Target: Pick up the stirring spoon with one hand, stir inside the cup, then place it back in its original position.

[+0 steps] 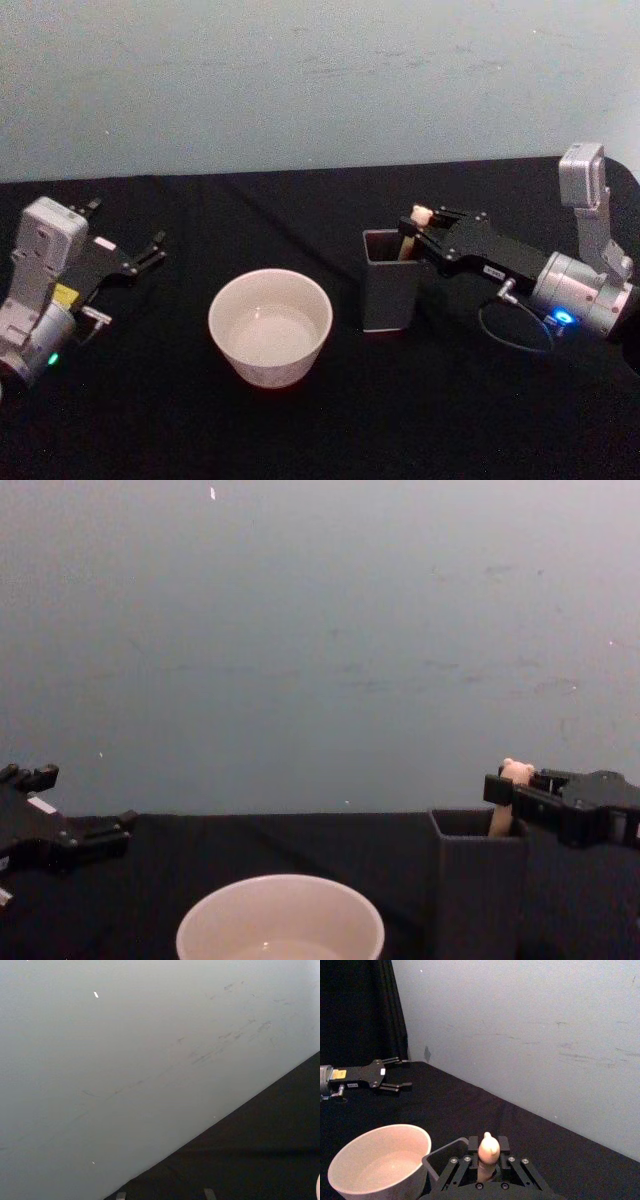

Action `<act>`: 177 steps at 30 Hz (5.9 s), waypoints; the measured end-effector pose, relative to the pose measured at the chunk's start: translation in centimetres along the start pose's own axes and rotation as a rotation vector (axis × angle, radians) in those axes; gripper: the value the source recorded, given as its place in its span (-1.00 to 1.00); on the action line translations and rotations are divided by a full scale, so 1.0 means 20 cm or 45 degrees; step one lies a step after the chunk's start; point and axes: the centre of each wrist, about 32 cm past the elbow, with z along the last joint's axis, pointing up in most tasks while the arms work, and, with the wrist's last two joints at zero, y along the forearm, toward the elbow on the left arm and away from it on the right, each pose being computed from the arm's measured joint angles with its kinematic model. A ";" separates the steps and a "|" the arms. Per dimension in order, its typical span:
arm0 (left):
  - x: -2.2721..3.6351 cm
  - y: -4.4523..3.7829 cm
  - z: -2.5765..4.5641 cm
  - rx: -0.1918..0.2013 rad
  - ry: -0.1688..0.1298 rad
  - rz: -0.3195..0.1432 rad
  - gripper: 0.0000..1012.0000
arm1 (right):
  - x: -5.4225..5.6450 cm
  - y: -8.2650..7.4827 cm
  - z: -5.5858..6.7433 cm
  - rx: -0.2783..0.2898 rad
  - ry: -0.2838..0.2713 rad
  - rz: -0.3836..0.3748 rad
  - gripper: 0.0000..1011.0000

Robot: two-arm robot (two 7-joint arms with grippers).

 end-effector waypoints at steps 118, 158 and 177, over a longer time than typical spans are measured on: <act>0.000 0.000 0.000 0.000 0.000 0.000 0.98 | -0.41 0.51 0.03 0.015 -0.147 0.198 -0.58; 0.000 0.000 0.000 0.000 0.000 0.000 0.98 | -0.50 0.49 0.06 0.007 -0.142 0.301 -0.58; 0.000 0.000 0.000 0.000 0.000 0.000 0.98 | -0.41 0.44 0.06 0.008 -0.169 0.203 -0.58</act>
